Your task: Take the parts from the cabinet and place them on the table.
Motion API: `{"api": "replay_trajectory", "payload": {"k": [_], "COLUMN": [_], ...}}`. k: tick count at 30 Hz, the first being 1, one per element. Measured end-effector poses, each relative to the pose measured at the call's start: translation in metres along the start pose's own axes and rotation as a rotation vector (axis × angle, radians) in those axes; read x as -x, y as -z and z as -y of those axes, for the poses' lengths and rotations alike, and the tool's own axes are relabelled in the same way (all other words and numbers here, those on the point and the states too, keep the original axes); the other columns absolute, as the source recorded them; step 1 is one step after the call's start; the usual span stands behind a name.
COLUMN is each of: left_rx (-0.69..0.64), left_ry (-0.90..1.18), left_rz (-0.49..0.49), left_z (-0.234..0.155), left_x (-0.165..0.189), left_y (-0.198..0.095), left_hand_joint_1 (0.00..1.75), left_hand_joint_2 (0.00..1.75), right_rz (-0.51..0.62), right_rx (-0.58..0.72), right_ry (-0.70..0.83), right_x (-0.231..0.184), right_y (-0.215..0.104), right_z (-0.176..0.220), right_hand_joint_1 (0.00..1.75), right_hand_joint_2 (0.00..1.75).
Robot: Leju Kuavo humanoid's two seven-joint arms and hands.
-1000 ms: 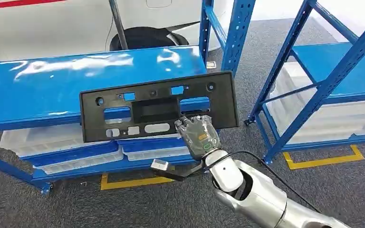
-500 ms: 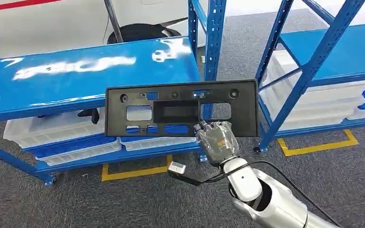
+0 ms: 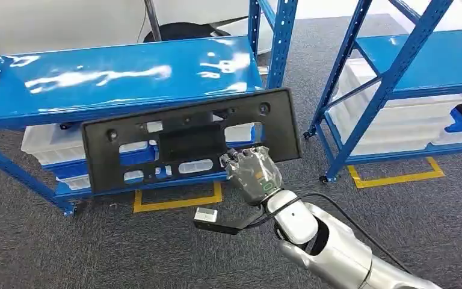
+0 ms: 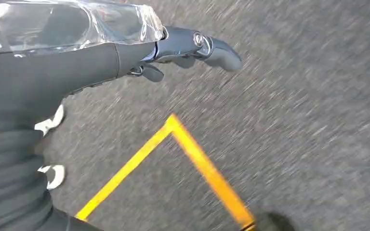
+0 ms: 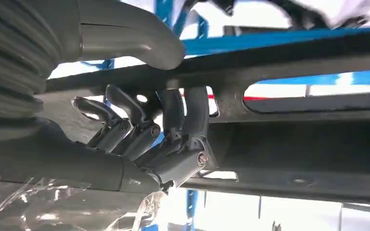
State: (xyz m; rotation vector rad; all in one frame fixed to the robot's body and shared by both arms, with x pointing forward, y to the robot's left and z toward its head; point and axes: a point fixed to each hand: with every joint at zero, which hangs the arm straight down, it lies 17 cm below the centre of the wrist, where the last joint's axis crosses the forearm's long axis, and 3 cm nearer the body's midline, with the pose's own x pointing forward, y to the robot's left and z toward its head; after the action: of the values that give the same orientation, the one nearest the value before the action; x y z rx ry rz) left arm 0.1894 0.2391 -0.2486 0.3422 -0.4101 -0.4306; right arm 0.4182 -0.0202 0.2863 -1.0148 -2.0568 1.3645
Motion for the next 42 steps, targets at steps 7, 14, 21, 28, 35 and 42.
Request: {"api": "replay_trajectory", "payload": {"k": [7,14,21,28,35,42], "left_rx": [0.027,0.028,0.028,0.034,0.031,0.023], "left_ry": [0.027,0.05,0.055,0.057,0.058,0.064], "left_rz": [-0.058,-0.076,-0.076,-0.079,-0.081,-0.083], "left_z": [0.01,0.009,0.007,0.008,0.006,0.0], "left_x": [0.029,0.042,0.04,0.041,0.042,0.038], "left_y": [-0.004,-0.004,-0.003,-0.004,-0.003,-0.001], "left_hand_joint_1": [0.0,0.0,0.0,0.0,0.0,0.0], "left_hand_joint_2": [1.75,1.75,1.75,1.75,1.75,1.75], "right_rz": [-0.007,-0.021,-0.025,-0.034,-0.037,-0.02], "right_rx": [-0.013,-0.024,-0.029,-0.041,-0.049,-0.046], "right_ry": [0.04,0.044,0.041,0.044,0.05,0.051], "right_x": [-0.012,-0.013,-0.013,-0.011,-0.011,-0.008], "right_y": [0.005,0.004,0.003,0.003,0.002,0.011], "right_z": [-0.01,-0.015,-0.018,-0.02,-0.022,-0.018], "right_hand_joint_1": [1.75,1.75,1.75,1.75,1.75,1.75], "right_hand_joint_2": [1.75,1.75,1.75,1.75,1.75,1.75]}}
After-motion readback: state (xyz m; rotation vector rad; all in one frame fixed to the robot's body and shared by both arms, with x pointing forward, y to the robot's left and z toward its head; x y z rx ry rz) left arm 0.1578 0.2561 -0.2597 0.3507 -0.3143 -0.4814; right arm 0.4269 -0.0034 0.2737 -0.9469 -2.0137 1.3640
